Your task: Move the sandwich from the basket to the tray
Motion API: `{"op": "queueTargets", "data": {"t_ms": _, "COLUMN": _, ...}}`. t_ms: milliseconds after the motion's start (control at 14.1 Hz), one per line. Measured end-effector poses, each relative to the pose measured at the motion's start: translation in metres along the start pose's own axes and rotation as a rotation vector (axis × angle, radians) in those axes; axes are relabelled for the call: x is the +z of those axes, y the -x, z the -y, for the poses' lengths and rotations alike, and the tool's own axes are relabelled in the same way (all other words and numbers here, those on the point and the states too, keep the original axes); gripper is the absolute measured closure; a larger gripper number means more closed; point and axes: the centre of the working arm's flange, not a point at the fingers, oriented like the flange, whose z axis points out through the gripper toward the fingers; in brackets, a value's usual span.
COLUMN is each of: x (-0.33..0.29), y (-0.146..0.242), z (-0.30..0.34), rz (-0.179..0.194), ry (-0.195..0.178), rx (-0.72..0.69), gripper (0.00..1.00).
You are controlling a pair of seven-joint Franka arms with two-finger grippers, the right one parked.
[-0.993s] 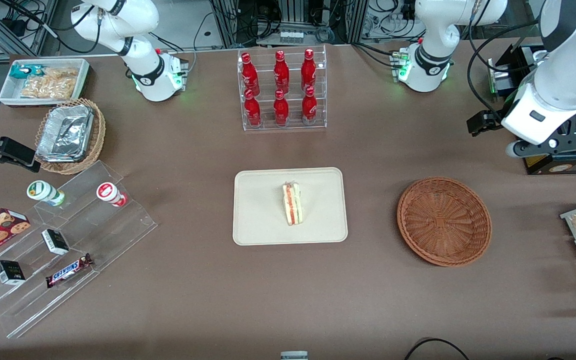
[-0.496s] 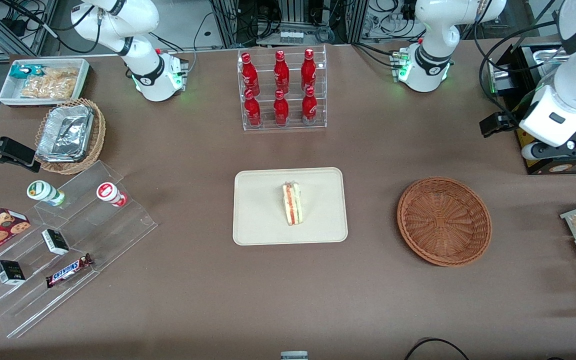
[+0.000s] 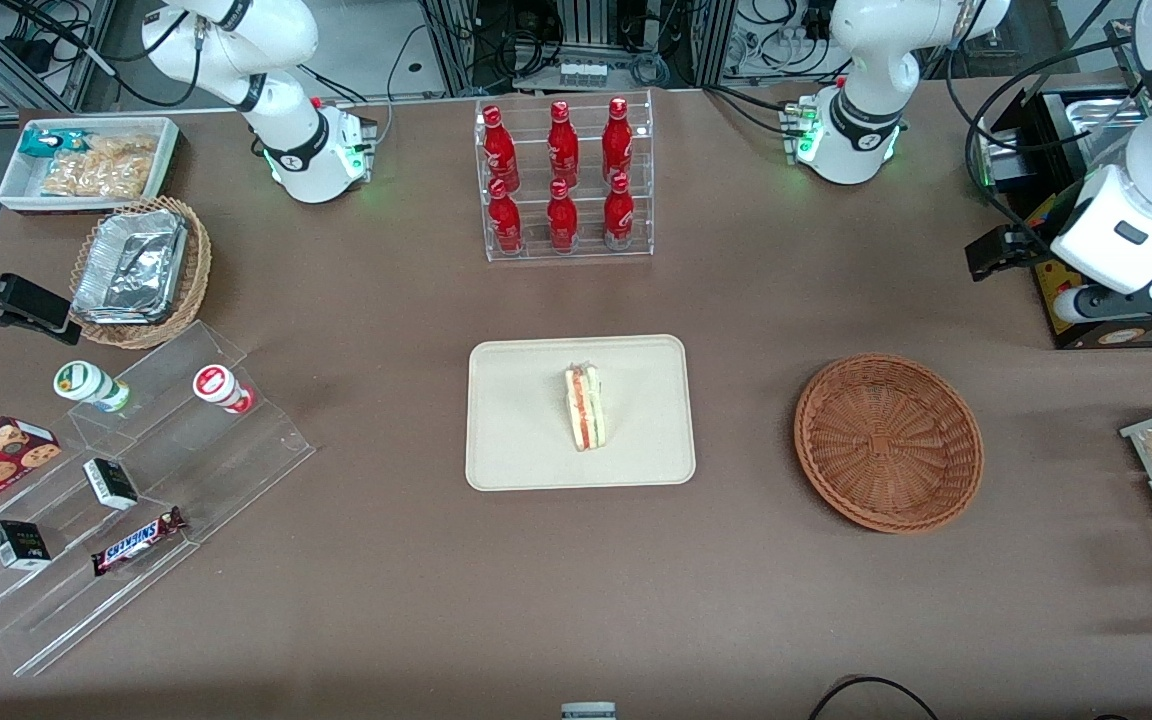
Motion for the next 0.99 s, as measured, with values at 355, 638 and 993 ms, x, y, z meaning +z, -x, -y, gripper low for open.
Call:
{"op": "queueTargets", "data": {"t_ms": 355, "x": 0.0037, "y": -0.0041, "z": -0.0011, "rz": 0.011, "ry": 0.021, "rx": 0.004, "gripper": 0.0}}
{"op": "queueTargets", "data": {"t_ms": 638, "x": 0.0036, "y": -0.0032, "z": -0.0067, "rz": 0.021, "ry": 0.066, "rx": 0.013, "gripper": 0.0}}
{"op": "queueTargets", "data": {"t_ms": 993, "x": 0.0037, "y": -0.0047, "z": -0.0074, "rz": 0.015, "ry": 0.069, "rx": 0.02, "gripper": 0.0}}
